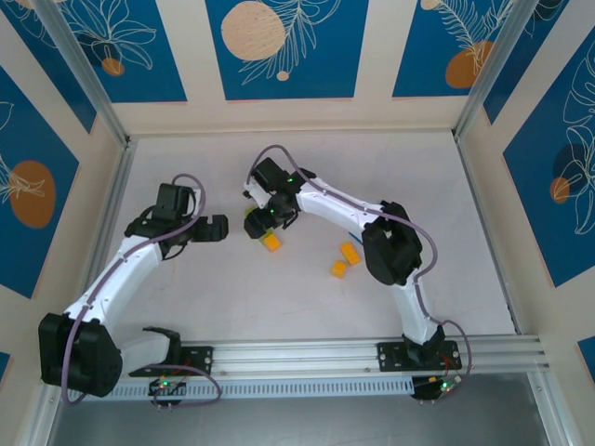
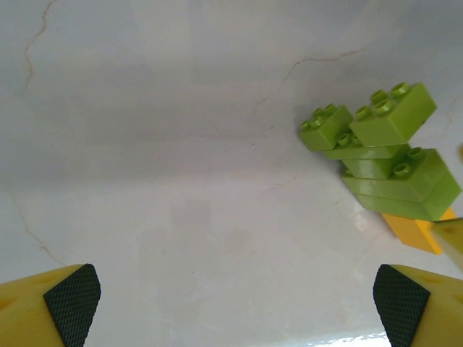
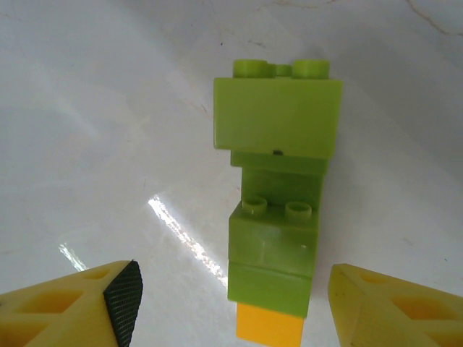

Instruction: Assemble a carrot with lego

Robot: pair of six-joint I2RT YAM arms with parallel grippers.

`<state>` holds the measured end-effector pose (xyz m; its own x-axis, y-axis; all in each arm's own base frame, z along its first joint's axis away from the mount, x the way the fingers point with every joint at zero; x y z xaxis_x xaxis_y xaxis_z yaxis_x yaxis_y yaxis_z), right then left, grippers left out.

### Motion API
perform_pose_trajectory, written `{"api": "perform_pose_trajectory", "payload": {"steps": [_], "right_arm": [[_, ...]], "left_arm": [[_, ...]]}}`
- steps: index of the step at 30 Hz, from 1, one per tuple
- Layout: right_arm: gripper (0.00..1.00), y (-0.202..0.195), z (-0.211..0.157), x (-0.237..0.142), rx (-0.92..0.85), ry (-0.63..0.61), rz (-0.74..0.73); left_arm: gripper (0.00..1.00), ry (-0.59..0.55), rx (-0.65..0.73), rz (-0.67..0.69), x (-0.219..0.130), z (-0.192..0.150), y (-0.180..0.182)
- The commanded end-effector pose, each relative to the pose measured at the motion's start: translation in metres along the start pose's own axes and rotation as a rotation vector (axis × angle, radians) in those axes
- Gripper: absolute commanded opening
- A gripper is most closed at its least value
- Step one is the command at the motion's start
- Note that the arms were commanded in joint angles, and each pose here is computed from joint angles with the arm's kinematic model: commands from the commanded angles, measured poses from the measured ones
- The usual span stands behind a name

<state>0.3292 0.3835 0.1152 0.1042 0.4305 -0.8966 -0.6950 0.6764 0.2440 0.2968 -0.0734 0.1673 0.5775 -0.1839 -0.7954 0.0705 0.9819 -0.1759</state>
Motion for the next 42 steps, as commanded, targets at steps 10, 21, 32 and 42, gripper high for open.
{"api": "perform_pose_trajectory", "payload": {"steps": [10, 21, 32, 42], "right_arm": [[0.63, -0.006, -0.007, 0.015, -0.035, 0.084, -0.057], [0.46, -0.013, -0.011, 0.023, 0.002, 0.094, -0.046], [0.39, -0.021, -0.013, 0.03, 0.056, 0.089, 0.008], [0.37, -0.05, -0.011, 0.025, 0.292, 0.025, 0.234]], "left_arm": [[0.99, -0.008, 0.007, -0.05, -0.002, -0.001, -0.003], [0.99, -0.01, 0.007, -0.057, -0.001, 0.0, -0.002], [0.99, -0.014, 0.007, -0.064, 0.0, 0.001, -0.003], [0.99, -0.021, 0.005, -0.081, -0.001, 0.003, -0.005]]}}
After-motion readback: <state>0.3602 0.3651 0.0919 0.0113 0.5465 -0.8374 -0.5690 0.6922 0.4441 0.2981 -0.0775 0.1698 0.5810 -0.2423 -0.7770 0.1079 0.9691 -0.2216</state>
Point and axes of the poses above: each hand's point on the last joint's axis, 136 mm out from that joint toward the fingers, its own x axis out along the fingers, its own y axis along the line the jaws close on, z = x × y, the point moved 2 cm from there along -x, back along the fingers, and after that the axes turned 1 degree about -x, right-handed, at the moved point
